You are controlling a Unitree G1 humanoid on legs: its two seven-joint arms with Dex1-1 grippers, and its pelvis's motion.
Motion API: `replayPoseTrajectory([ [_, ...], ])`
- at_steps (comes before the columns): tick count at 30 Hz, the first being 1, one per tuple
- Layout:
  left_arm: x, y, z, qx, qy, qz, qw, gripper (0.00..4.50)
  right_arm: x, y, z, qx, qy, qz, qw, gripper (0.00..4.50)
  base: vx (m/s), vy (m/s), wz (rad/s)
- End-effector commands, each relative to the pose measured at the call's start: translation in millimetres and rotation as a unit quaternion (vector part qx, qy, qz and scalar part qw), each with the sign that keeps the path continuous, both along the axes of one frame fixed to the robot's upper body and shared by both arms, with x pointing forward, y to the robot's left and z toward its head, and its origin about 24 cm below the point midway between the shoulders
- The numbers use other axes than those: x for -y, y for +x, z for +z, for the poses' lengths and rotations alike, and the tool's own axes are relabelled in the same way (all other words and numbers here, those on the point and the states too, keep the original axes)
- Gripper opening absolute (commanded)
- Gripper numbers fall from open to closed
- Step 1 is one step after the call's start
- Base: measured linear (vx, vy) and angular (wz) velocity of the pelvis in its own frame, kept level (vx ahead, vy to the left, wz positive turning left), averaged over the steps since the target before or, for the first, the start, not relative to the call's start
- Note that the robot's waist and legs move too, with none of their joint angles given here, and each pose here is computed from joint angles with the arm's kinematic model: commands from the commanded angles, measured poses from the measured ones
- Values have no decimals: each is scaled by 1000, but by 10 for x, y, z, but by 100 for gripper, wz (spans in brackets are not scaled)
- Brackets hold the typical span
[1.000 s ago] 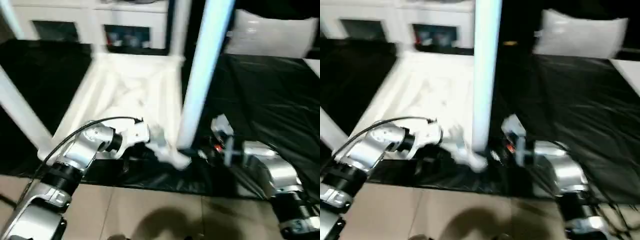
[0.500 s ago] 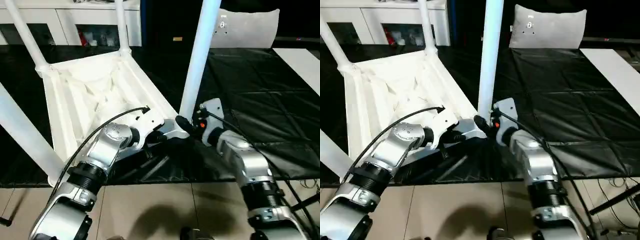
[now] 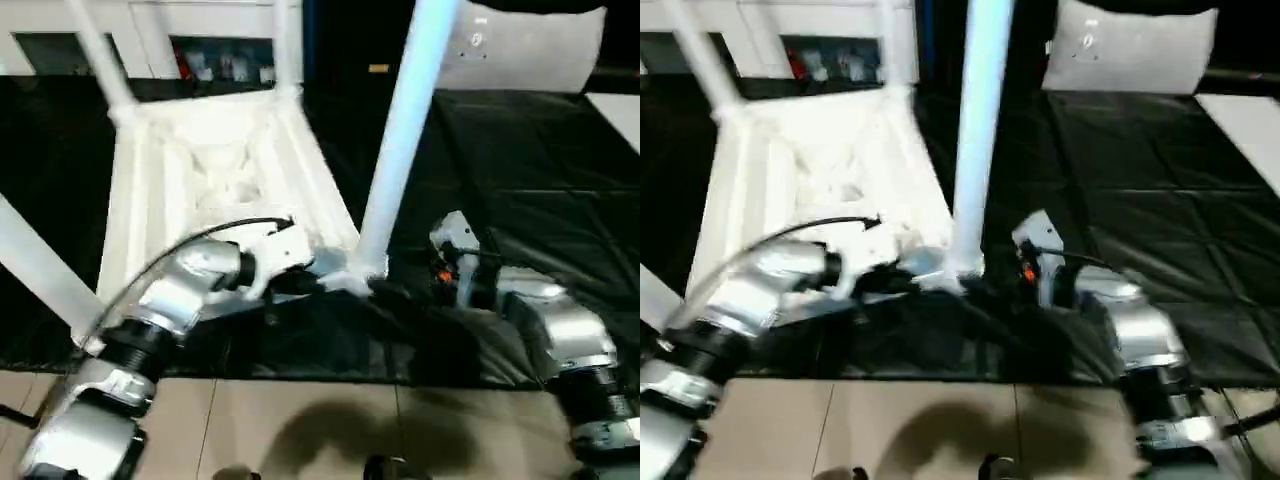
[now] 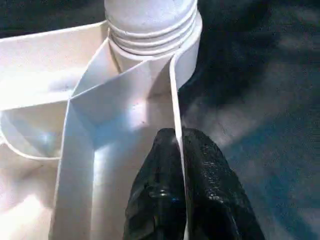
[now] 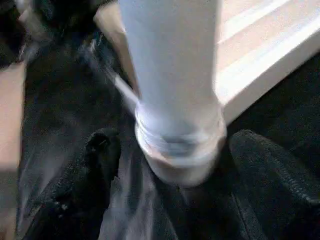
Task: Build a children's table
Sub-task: Rotate leg to tighten
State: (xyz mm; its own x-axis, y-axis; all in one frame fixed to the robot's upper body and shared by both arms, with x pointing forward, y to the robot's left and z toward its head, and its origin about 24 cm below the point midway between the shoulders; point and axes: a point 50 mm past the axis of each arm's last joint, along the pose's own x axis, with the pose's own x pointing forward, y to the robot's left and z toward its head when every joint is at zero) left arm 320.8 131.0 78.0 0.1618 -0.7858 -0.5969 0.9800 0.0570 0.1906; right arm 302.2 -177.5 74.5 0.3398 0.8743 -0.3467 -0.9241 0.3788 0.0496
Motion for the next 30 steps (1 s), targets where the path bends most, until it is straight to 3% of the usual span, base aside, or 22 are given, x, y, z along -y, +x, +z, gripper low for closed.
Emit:
replayPoseTrajectory([
  [1, 69, -138, -187, -44, 49, -79, 995, 0, -49, -3, 9, 0, -8, 46, 999, 381, 59, -16, 1],
  [6, 62, -211, -200, -57, 75, -148, 984, 0, -91, 18, 29, -11, 0, 93, 996, 348, 0, 0, 0],
  [8, 60, -217, -201, -58, 79, -155, 983, 0, -103, 16, 36, -13, 4, 102, 995, 313, 0, 0, 0],
  [9, 68, -227, -198, -58, 86, -172, 980, 0, -157, 3, 84, -26, 37, 128, 991, 305, 0, 0, 0],
  [12, 81, -230, -193, -60, 85, -184, 977, 0, -188, -4, 105, -45, 65, 152, 985, 285, 0, 0, 0],
  [18, 82, -224, -205, -61, 86, -190, 976, 0, -216, -6, 68, -59, 69, 171, 981, 232, 0, 0, 0],
  [30, 67, -196, -213, -72, 67, -151, 984, 0, -278, -72, 23, -91, 100, 172, 976, 211, 0, 0, 0],
])
